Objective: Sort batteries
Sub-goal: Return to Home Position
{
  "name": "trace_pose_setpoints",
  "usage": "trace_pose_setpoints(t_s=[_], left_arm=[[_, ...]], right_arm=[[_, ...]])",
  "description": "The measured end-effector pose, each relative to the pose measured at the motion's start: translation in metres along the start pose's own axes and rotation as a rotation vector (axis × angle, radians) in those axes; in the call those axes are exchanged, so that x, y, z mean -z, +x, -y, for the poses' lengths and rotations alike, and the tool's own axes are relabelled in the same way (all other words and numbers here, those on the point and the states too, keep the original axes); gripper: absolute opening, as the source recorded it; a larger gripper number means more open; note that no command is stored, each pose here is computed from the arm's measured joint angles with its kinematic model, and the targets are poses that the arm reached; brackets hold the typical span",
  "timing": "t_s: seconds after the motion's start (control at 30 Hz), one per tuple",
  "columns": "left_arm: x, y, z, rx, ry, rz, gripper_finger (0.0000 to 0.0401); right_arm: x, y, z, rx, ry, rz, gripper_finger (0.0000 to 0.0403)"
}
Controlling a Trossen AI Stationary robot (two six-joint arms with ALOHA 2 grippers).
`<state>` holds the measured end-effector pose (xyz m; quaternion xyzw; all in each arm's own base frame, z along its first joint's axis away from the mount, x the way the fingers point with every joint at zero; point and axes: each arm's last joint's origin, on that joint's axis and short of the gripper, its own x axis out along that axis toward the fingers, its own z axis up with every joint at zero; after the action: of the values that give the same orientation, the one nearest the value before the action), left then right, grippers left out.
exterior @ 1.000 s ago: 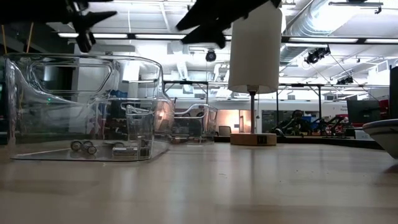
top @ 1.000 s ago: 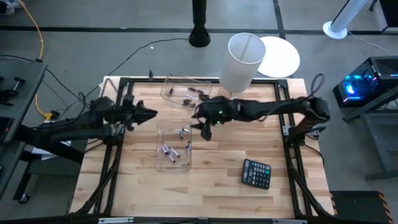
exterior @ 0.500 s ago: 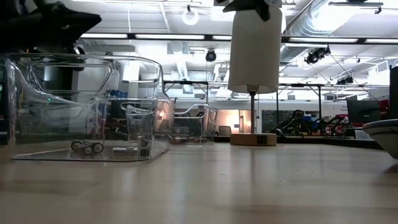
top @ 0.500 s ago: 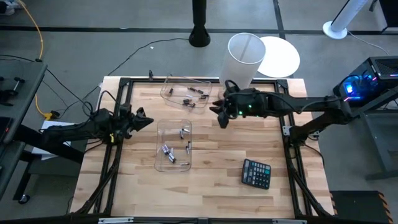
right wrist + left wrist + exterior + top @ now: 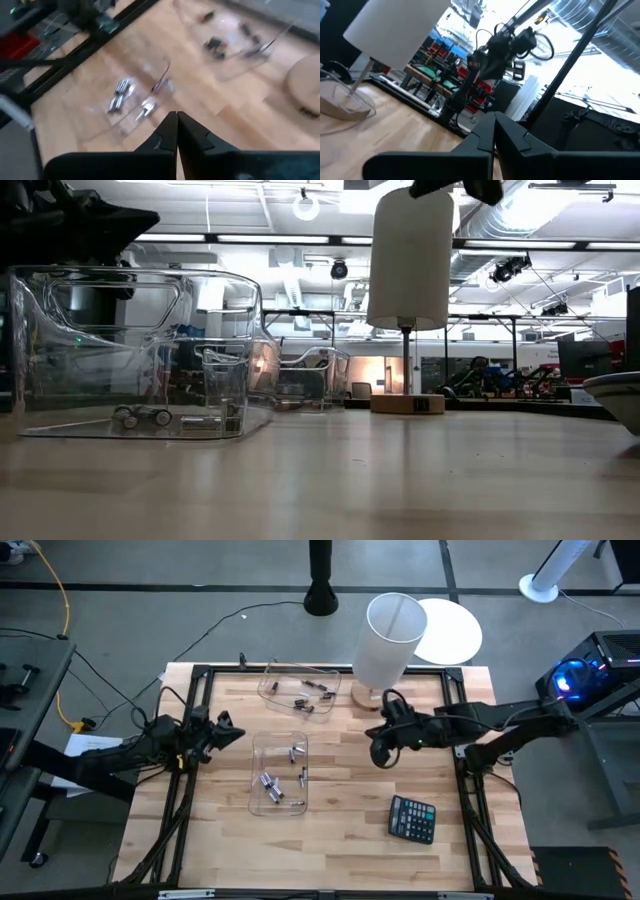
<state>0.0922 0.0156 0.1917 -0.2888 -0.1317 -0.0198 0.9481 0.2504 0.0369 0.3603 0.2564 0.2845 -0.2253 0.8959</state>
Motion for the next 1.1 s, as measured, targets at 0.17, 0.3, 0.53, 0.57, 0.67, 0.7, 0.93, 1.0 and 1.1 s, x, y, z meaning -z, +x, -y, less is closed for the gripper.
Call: trace_pose_setpoints(t_s=[0.17, 0.3, 0.53, 0.57, 0.67, 0.7, 0.93, 1.0, 1.1], left_arm=[[-0.002, 0.0, -0.001, -0.019, 0.011, 0.021, 0.0], [-0.001, 0.0, -0.002, -0.037, -0.005, 0.02, 0.0], [0.0, 0.0, -0.003, -0.041, -0.069, 0.009, 0.0001], [0.0, 0.0, -0.003, -0.041, -0.063, 0.009, 0.0001], [0.0, 0.0, -0.003, -0.042, -0.048, 0.009, 0.0001], [0.0, 0.0, -0.003, -0.043, -0.049, 0.01, 0.0001], [0.002, 0.0, -0.004, -0.057, -0.055, -0.008, 0.0001], [0.002, 0.0, -0.004, -0.059, -0.054, -0.008, 0.0001], [0.002, 0.0, -0.004, -0.06, -0.053, -0.008, 0.0001]], right_arm=[[0.035, 0.021, 0.021, -0.198, 0.048, -0.02, 0.0], [0.071, 0.048, 0.054, -0.357, 0.063, 0.057, 0.0], [0.116, 0.06, 0.121, -0.415, 0.021, 0.229, 0.0], [0.121, 0.059, 0.128, -0.424, 0.007, 0.269, 0.0], [0.131, 0.058, 0.144, -0.453, -0.024, 0.409, 0.0], [0.135, 0.058, 0.149, -0.455, -0.039, 0.448, 0.0], [0.156, 0.064, 0.167, -0.425, -0.087, 0.444, 0.0], [0.162, 0.068, 0.169, -0.386, -0.128, 0.385, 0.0], [0.171, 0.074, 0.174, -0.327, -0.163, 0.283, 0.0]])
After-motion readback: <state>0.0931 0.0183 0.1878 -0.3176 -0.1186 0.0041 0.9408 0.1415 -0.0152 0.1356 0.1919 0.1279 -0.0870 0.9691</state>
